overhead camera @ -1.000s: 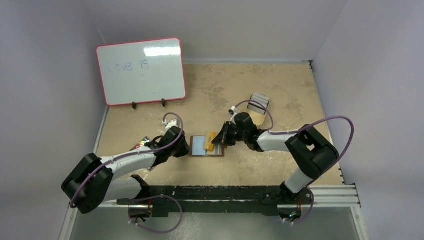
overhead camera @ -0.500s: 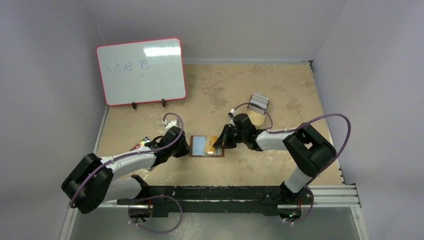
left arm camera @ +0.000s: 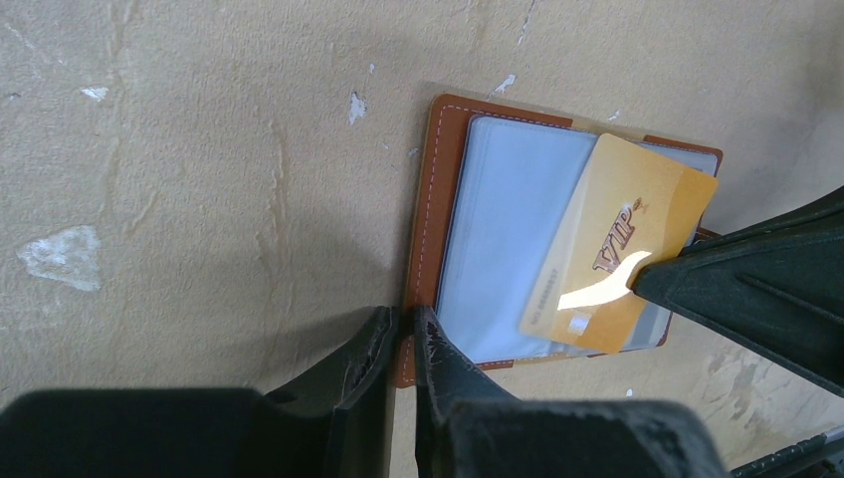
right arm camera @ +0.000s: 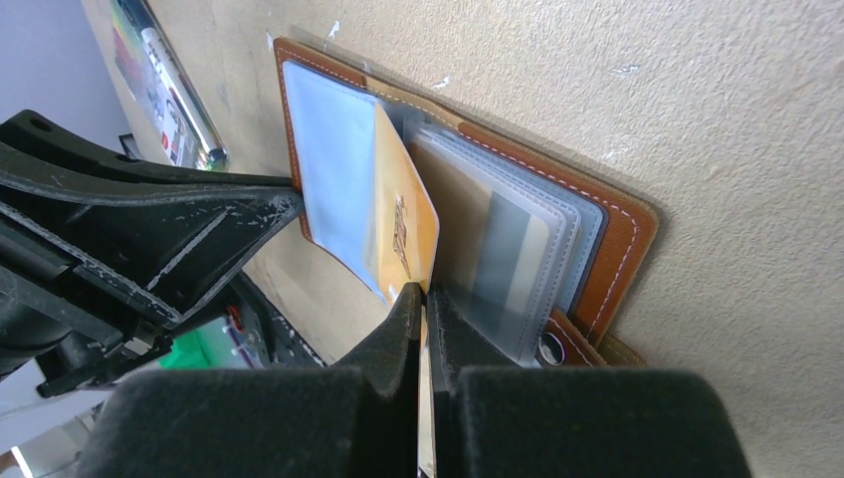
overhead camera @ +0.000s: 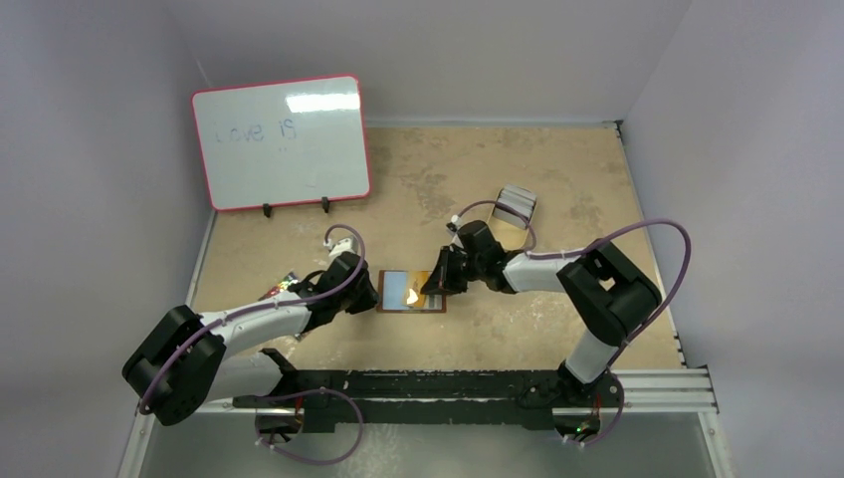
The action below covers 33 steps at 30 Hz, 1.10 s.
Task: Put the credit cards into the card holder
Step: Insert the credit card into the card holder.
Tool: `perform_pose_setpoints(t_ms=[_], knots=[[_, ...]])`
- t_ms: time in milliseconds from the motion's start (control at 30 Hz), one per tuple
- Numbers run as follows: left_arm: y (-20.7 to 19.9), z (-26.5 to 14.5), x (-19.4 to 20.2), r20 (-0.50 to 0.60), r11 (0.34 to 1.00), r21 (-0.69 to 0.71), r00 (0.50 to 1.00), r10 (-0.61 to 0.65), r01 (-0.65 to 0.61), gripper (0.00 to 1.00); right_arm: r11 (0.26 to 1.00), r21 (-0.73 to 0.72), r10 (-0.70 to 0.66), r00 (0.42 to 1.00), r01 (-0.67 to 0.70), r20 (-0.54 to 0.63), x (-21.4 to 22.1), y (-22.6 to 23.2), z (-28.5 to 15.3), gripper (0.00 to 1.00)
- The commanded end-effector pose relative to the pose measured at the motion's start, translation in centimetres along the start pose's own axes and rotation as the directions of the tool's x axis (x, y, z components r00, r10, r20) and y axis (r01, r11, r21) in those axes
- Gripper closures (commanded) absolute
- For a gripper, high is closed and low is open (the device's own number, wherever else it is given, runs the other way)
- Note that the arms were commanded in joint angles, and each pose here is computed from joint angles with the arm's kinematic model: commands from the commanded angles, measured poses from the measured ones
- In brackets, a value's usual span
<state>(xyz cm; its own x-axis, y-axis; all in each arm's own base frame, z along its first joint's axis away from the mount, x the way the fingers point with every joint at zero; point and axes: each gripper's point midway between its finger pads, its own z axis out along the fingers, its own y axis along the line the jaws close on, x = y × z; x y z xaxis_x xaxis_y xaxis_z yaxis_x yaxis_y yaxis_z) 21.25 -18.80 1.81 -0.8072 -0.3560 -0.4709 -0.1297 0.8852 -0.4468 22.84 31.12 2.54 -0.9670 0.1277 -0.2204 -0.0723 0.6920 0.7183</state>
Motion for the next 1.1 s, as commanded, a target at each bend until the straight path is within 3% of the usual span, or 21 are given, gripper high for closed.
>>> perform_pose_setpoints(t_ms=[0,567,1067], knots=[[-0.7,0.1,-1.1,0.037,1.000,0.018,0.999,-0.009,0.008,0.90,0.995,0.091,-0.024,0.996,0.032,-0.083,1.7,-2.1,0.0,1.00],[-0.7,0.0,-1.2,0.044,1.000,0.018,0.999,-0.010,0.009,0.91,0.990,0.135,-0.023,0.991,0.042,-0.136,2.5,-3.0,-0.2,1.00],[-1.2,0.0,-1.2,0.041,0.999,0.036,0.999,-0.014,0.012,0.91,0.980,0.150,-0.107,0.983,0.129,-0.148,0.9,-2.8,1.4,0.99]])
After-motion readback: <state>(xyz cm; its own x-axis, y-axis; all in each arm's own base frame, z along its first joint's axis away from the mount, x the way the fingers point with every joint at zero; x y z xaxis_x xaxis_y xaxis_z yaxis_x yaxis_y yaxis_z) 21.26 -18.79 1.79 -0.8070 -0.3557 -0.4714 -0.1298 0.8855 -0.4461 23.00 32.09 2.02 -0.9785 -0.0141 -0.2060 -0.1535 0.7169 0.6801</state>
